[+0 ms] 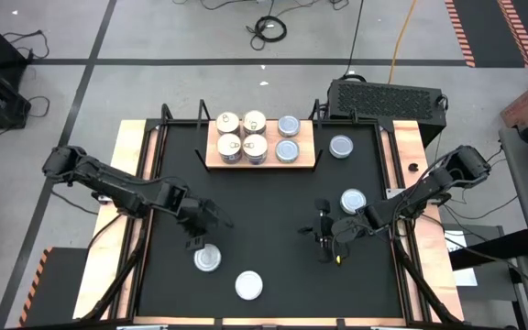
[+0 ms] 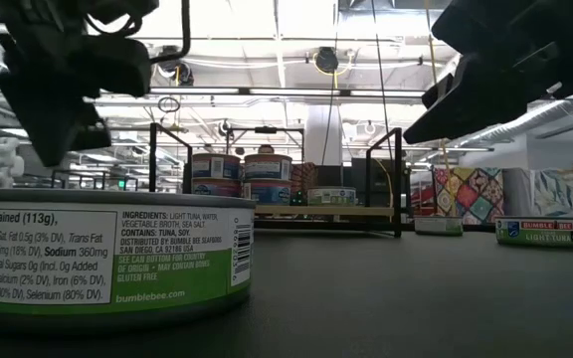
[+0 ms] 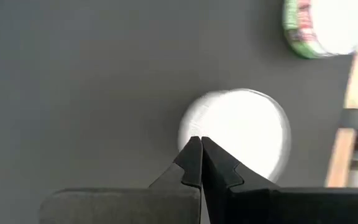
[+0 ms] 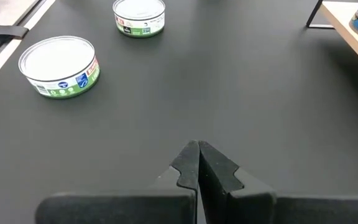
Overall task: Stack canned seafood by type on shelf
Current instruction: Stack the green tuna can on top of the green tuna can on the shelf
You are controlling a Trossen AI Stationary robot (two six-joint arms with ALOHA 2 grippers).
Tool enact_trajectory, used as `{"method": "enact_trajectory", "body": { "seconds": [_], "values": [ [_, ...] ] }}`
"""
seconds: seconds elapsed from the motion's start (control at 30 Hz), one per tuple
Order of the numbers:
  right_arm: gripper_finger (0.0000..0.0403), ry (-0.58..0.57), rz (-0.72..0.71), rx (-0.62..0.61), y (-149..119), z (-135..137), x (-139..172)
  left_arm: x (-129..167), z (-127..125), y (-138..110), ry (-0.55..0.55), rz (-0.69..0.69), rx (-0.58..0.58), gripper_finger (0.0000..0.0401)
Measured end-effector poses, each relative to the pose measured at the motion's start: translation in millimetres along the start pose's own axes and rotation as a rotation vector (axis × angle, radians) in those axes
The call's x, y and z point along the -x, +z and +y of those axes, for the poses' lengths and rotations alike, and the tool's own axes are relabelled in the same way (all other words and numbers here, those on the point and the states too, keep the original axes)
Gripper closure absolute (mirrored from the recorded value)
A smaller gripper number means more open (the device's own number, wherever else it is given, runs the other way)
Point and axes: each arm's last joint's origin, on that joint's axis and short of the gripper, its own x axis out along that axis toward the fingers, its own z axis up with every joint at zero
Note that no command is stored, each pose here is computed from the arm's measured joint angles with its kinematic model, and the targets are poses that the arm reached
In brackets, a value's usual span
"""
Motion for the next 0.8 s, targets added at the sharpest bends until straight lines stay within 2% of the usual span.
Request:
{"method": "enact_trajectory", "body": {
  "seconds": [0.13,0.3,0.5,0.67,0.8],
  "values": [
    [0.0403,-0.001,0.001,0.000,-0.1,0.0,0.0,0.4,-0.5,-0.1,-0.036,0.021,0.161,0.0390],
    [0.0403,0.000,0.001,-0.010,-0.2,0.1,0.1,-1.5,-6.0,-4.4,-0.022,0.031,0.133,0.0347],
    [0.0403,-0.001,0.004,-0.019,-0.4,0.1,0.1,-9.7,-10.0,-7.3,0.098,-0.011,0.085,0.0278],
    [0.0403,-0.003,0.011,-0.016,-1.2,-0.1,0.1,-19.6,-11.1,-8.6,0.082,0.050,0.067,0.0235],
    [0.0403,-0.003,0.012,-0.015,-1.3,-0.2,0.1,-26.7,-12.1,-7.5,0.041,0.088,0.047,0.0224]
  ]
}}
